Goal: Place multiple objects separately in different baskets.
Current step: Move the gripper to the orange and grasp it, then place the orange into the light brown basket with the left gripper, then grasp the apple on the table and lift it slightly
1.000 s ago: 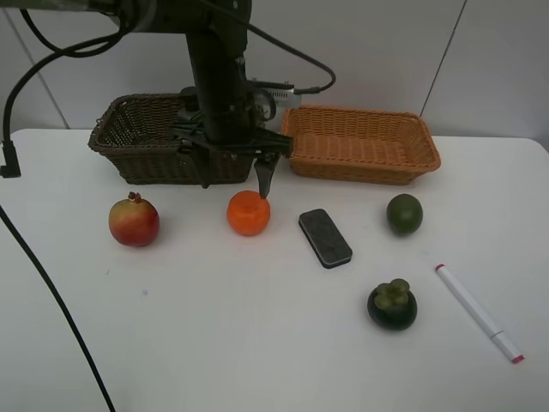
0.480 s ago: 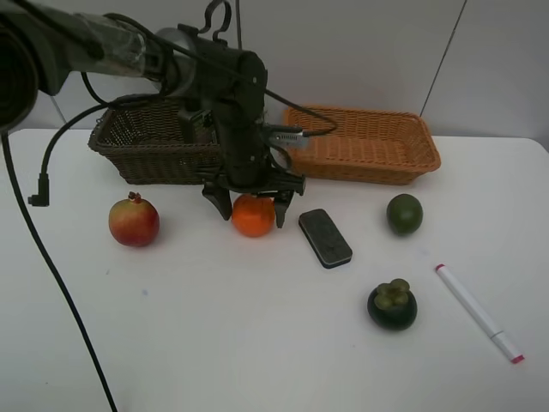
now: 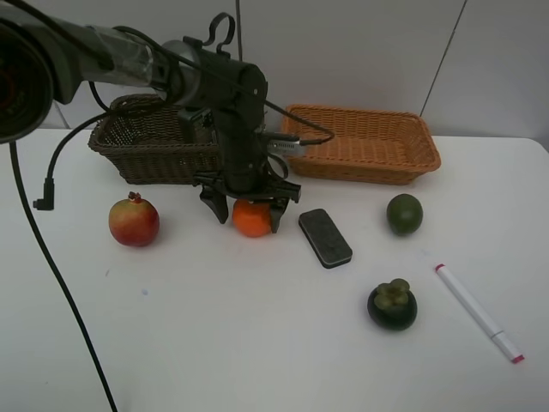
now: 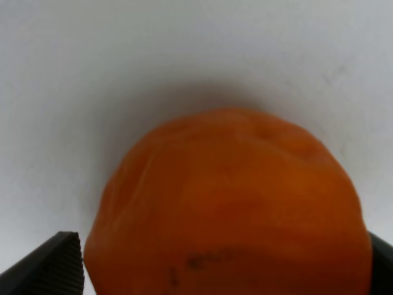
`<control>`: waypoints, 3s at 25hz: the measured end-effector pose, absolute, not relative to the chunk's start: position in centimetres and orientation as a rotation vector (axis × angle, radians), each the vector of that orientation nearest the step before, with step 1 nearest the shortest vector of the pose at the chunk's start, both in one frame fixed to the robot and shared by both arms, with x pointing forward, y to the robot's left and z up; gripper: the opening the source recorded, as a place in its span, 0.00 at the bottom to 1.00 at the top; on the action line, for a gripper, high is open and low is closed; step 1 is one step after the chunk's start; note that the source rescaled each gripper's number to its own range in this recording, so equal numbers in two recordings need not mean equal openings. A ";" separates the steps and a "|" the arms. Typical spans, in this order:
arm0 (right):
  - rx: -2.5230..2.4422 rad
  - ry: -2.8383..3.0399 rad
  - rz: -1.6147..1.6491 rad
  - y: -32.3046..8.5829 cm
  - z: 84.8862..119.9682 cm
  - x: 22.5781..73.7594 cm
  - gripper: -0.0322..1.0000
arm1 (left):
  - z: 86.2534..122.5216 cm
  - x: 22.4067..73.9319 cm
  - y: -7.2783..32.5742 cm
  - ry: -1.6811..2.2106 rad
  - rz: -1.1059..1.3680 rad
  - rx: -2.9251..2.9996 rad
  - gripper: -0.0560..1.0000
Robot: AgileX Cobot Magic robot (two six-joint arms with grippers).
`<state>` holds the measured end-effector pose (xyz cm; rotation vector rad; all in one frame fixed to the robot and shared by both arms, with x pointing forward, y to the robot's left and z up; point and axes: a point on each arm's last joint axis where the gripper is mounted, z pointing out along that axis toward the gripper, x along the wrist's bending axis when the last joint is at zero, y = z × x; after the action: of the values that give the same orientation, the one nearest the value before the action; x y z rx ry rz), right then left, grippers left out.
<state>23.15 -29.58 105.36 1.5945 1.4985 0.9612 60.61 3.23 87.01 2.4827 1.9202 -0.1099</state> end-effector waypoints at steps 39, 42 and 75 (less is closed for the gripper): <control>1.594 1.498 0.960 -29.6 105.4 23.1 0.99 | 97.9 68.8 -2.8 1.273 0.264 1.919 0.96; 1.594 1.498 0.960 -29.6 105.4 23.1 0.99 | 97.7 68.8 -2.8 1.276 0.261 1.924 0.96; 1.594 1.498 0.960 -29.6 105.4 23.1 0.99 | 106.7 52.7 13.6 1.843 0.135 2.432 0.96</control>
<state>23.15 -29.58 105.36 1.5943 1.4982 0.9601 52.71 13.58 106.67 2.4322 1.8428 0.1352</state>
